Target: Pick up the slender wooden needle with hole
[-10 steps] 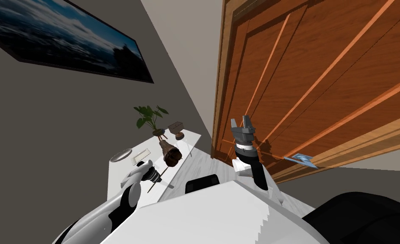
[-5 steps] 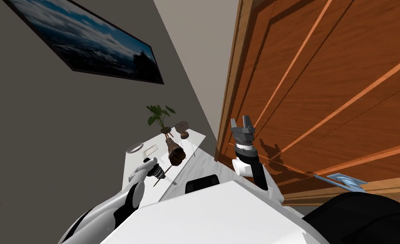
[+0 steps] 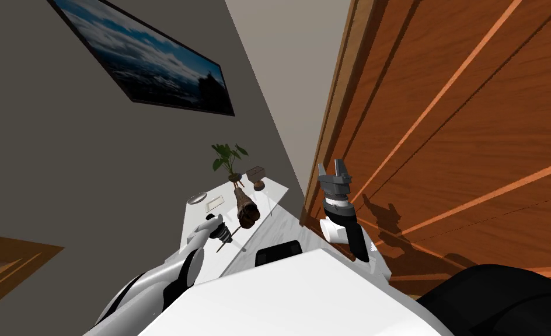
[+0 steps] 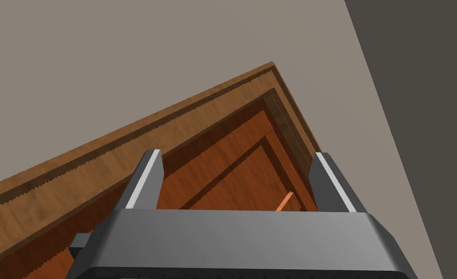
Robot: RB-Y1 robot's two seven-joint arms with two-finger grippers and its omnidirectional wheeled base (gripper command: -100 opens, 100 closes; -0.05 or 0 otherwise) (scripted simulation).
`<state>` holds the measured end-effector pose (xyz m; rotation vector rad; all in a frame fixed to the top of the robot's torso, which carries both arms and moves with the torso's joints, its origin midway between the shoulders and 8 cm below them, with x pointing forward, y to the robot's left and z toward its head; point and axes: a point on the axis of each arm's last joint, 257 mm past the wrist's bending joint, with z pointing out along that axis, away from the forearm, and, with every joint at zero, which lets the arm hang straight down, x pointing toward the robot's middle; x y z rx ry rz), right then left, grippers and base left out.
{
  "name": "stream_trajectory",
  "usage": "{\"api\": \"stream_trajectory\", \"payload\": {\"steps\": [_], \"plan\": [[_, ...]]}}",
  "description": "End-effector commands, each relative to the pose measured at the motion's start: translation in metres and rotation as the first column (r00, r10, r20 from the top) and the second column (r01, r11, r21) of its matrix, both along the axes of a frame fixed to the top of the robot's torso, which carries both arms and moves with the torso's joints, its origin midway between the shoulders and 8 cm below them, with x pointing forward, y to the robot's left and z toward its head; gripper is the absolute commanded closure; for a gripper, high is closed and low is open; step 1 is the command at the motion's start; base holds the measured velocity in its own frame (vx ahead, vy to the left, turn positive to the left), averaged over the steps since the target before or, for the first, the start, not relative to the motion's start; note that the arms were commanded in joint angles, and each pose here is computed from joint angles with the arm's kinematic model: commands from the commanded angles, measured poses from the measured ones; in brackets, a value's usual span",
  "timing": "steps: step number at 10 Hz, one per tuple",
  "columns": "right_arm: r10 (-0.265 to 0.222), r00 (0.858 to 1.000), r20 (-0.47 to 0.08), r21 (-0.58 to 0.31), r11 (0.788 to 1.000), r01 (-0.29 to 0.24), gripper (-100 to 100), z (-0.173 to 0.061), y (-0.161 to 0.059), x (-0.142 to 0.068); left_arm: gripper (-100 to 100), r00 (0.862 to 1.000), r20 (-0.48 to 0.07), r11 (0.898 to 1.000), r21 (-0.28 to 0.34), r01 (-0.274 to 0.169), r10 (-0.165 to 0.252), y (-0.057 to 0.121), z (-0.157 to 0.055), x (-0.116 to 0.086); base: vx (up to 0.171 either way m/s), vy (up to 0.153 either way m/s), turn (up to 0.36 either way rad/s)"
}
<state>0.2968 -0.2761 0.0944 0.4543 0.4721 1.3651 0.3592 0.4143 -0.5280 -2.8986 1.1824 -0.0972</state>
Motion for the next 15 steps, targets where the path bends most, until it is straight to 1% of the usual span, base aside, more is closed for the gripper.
{"api": "stream_trajectory", "payload": {"steps": [1,2,3,4,5,6,7,8,9,10,11,12,13,14,15], "plan": [[0.000,1.000,0.000,0.000,1.000,0.000,0,0.000,0.000,0.000,-100,0.999,-0.002,0.999,0.005,0.034,-0.034,-0.008,-0.001,0.003,0.065,-0.013,0.264],[0.000,1.000,0.000,0.000,1.000,0.000,0,0.000,0.000,0.000,-100,0.999,-0.011,0.998,0.015,0.053,-0.053,-0.009,-0.002,0.002,0.025,-0.005,0.015],[0.000,1.000,0.000,0.000,1.000,0.000,0,0.000,0.000,0.000,-100,0.998,0.010,0.998,-0.008,0.065,-0.065,-0.027,-0.002,0.012,0.052,-0.001,0.277],[0.000,1.000,0.000,0.000,1.000,0.000,0,0.000,0.000,0.000,-100,0.996,-0.001,0.996,0.006,0.091,-0.091,-0.027,-0.003,0.010,0.062,-0.007,0.281],[0.000,1.000,0.000,0.000,1.000,0.000,0,0.000,0.000,0.000,-100,0.994,-0.010,0.994,0.015,0.110,-0.110,-0.028,-0.004,0.009,0.035,-0.004,0.017],[0.000,1.000,0.000,0.000,1.000,0.000,0,0.000,0.000,0.000,-100,0.992,0.011,0.993,-0.008,0.122,-0.122,-0.046,-0.004,0.018,0.059,0.001,0.345],[0.000,1.000,0.000,0.000,1.000,0.000,0,0.000,0.000,0.000,-100,0.989,0.001,0.989,0.006,0.148,-0.148,-0.047,-0.005,0.017,0.064,-0.012,0.226],[0.000,1.000,0.000,0.000,1.000,0.000,0,0.000,0.000,0.000,-100,0.986,-0.010,0.986,0.015,0.166,-0.166,-0.047,-0.007,0.014,0.035,-0.009,-0.025],[0.000,1.000,0.000,0.000,1.000,0.000,0,0.000,0.000,0.000,-100,0.984,0.010,0.984,-0.008,0.178,-0.177,-0.066,-0.006,0.023,0.057,-0.001,0.383],[0.000,1.000,0.000,0.000,1.000,0.000,0,0.000,0.000,0.000,-100,0.980,-0.001,0.980,0.004,0.201,-0.201,-0.066,-0.008,0.020,0.067,-0.019,0.222],[0.000,1.000,0.000,0.000,1.000,0.000,0,0.000,0.000,0.000,-100,0.975,-0.011,0.975,0.015,0.221,-0.221,-0.066,-0.009,0.018,0.035,-0.012,-0.036],[0.000,1.000,0.000,0.000,1.000,0.000,0,0.000,0.000,0.000,-100,0.973,0.010,0.973,-0.009,0.231,-0.231,-0.085,-0.009,0.026,0.053,-0.006,0.301],[0.000,1.000,0.000,0.000,1.000,0.000,0,0.000,0.000,0.000,-100,0.968,-0.001,0.968,0.002,0.253,-0.253,-0.085,-0.010,0.024,0.060,-0.019,0.259],[0.000,1.000,0.000,0.000,1.000,0.000,0,0.000,0.000,0.000,-100,0.961,-0.013,0.961,0.014,0.276,-0.276,-0.086,-0.012,0.021,0.031,-0.014,0.015],[0.000,1.000,0.000,0.000,1.000,0.000,0,0.000,0.000,0.000,-100,0.958,0.008,0.958,-0.009,0.285,-0.285,-0.104,-0.011,0.028,0.064,-0.001,0.382]]}}
